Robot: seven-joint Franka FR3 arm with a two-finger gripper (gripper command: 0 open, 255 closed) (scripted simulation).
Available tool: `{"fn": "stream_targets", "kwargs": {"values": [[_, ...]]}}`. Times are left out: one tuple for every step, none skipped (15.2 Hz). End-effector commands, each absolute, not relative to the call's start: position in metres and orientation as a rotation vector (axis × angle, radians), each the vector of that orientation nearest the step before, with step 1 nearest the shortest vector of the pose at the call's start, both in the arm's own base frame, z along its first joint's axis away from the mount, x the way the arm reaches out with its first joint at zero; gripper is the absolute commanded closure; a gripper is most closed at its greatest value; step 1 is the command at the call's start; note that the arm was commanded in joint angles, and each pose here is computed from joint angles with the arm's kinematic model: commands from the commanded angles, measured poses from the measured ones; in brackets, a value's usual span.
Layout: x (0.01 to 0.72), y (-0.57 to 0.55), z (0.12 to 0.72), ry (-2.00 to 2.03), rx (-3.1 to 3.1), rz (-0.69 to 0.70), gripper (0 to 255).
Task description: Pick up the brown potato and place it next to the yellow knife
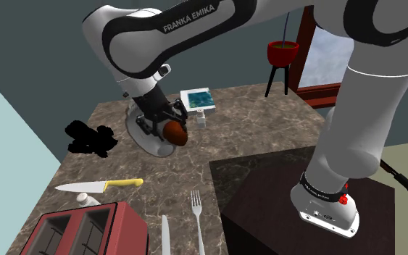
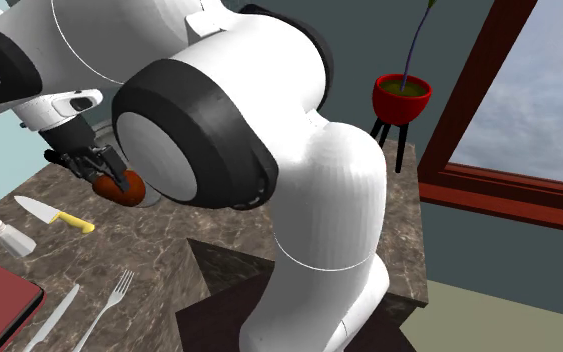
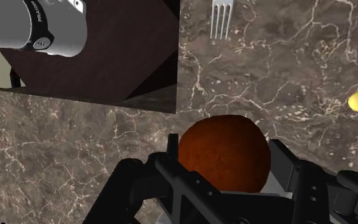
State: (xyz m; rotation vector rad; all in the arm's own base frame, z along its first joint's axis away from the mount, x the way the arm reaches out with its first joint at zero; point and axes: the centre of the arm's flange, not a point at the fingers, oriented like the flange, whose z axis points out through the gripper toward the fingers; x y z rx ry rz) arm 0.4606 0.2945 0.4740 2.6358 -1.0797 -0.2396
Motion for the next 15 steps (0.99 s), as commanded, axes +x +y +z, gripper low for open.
{"fn": "stream_targets", "kwargs": {"values": [[0.457,0.322,0.474,-1.083,2.636,-0.239,255],[0.456,0.335,0.474,-1.083,2.636,-0.239,255],[0.454,0.348,0.474,-1.083,2.636,-0.239,255],[0.453,0.361,0.474,-1.083,2.636,-0.239,255],[0.453,0.361,0.469,-1.083,2.636,-0.239,255],[0.453,0.361,0.463,-1.083,2.636,-0.239,255],[0.453,0.361,0.458,-1.083,2.636,-0.239,255],[0.453,0.361,0.453,-1.083,2.636,-0.239,255],[0.453,0.361,0.448,-1.083,2.636,-0.239,255],[0.453,0.361,0.442,-1.083,2.636,-0.239,255],[0.453,0.361,0.437,-1.083,2.636,-0.239,255],[0.453,0.361,0.432,-1.083,2.636,-0.239,255],[0.453,0.361,0.426,-1.083,2.636,-0.239,255],[0.453,0.361,0.421,-1.083,2.636,-0.239,255],[0.453,0.361,0.416,-1.083,2.636,-0.239,255]]}}
